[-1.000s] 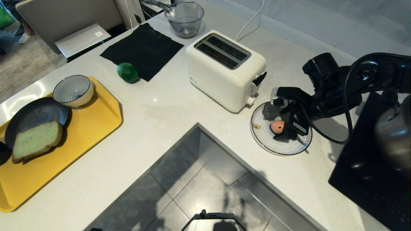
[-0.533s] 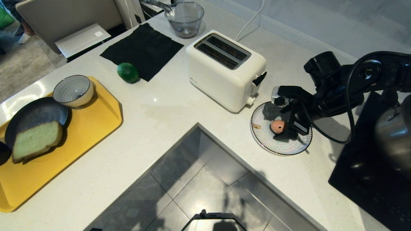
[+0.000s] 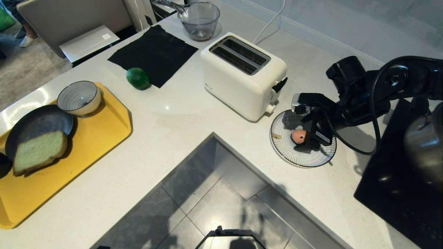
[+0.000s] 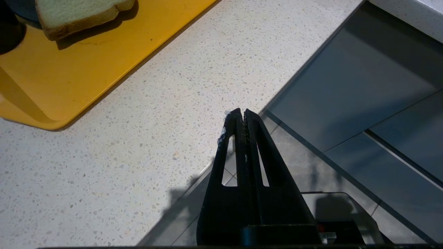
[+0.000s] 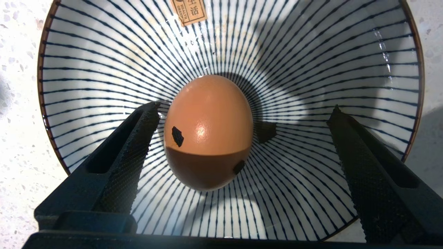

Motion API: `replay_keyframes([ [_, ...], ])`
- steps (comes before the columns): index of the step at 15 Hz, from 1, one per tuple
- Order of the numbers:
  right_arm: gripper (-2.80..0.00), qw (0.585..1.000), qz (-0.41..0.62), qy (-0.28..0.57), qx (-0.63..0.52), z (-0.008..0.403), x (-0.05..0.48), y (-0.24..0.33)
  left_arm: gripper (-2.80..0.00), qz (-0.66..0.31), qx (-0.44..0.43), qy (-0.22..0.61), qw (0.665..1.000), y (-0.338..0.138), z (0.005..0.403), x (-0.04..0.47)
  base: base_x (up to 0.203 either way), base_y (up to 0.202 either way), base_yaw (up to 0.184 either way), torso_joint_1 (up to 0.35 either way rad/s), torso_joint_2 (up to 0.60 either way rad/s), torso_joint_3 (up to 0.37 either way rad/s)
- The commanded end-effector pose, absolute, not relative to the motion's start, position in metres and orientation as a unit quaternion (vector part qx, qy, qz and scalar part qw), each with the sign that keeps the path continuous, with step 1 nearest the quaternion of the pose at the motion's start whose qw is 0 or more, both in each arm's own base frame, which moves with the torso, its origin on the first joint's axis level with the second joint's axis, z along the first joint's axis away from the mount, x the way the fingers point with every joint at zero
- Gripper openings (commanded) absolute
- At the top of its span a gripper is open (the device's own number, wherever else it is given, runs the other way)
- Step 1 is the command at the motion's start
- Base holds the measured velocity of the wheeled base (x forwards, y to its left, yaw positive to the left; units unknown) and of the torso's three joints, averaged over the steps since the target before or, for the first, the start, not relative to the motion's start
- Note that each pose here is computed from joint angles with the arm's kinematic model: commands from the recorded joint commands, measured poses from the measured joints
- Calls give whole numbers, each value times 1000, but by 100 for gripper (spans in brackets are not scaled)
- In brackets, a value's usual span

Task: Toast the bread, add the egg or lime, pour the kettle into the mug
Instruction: Pick up the egg

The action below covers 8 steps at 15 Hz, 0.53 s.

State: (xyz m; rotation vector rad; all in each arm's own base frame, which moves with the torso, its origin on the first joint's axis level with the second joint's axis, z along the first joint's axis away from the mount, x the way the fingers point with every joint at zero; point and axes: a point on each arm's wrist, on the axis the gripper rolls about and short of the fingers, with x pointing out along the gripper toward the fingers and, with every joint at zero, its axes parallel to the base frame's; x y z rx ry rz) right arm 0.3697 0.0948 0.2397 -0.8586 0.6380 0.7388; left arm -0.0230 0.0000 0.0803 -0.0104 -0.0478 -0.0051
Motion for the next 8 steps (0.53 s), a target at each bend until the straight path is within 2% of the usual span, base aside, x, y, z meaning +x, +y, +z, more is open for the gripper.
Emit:
replay_keyframes([
  [1, 0, 793, 347, 298, -402, 238, 371, 97, -280, -2, -5, -17, 1000, 0, 76, -22, 0, 0, 0, 0, 0, 0],
  [8, 0, 792, 349, 299, -403, 236, 373, 99, -280, -2, -5, -17, 1000, 0, 76, -22, 0, 0, 0, 0, 0, 0],
])
